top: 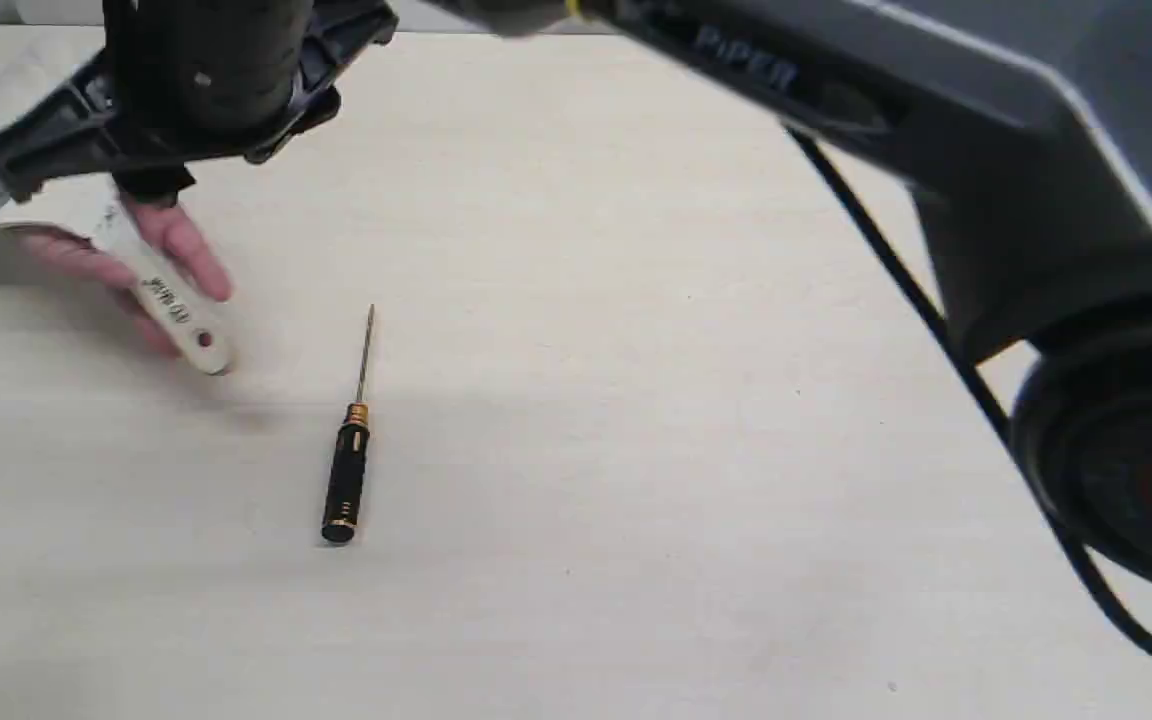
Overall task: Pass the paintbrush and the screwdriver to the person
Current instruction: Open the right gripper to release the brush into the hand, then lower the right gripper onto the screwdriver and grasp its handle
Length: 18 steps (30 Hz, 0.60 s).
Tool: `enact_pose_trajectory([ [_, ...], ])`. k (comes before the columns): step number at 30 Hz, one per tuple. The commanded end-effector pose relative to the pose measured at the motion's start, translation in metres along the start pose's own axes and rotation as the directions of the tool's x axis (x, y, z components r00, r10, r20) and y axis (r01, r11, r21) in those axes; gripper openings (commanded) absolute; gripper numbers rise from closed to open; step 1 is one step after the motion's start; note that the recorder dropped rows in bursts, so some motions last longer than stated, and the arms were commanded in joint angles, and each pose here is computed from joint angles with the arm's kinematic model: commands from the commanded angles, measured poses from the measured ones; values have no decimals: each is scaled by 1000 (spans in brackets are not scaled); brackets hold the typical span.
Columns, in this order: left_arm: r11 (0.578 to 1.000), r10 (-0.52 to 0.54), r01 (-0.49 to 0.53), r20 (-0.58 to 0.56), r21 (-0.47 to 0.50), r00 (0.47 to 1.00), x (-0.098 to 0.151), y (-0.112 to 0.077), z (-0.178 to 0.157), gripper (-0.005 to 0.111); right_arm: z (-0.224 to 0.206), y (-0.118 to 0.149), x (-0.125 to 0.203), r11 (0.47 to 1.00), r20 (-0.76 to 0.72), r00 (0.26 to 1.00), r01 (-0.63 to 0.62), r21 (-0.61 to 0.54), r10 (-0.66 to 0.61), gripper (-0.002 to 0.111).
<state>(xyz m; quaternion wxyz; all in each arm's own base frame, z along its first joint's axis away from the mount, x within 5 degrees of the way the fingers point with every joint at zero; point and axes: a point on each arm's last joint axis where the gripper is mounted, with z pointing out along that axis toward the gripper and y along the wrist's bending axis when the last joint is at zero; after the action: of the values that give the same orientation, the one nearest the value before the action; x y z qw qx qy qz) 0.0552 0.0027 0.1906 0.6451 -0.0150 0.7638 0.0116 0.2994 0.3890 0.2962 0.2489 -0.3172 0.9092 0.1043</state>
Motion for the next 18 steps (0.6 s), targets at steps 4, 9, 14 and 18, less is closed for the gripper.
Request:
enact_pose_trajectory([
  [4,1000,-5,5,5,9,1000,0,-1,0,0,-44,1,-5,991,-4,993,-119,-64,119,53],
  [9,1000,-5,5,5,9,1000,0,-1,0,0,-35,2,-1,988,-30,989,-148,-53,146,53],
  [14,1000,-5,5,5,9,1000,0,-1,0,0,-5,-6,13,988,-96,985,-141,56,146,53],
  [18,1000,-5,5,5,9,1000,0,-1,0,0,28,-7,33,988,-201,970,-121,98,138,53],
])
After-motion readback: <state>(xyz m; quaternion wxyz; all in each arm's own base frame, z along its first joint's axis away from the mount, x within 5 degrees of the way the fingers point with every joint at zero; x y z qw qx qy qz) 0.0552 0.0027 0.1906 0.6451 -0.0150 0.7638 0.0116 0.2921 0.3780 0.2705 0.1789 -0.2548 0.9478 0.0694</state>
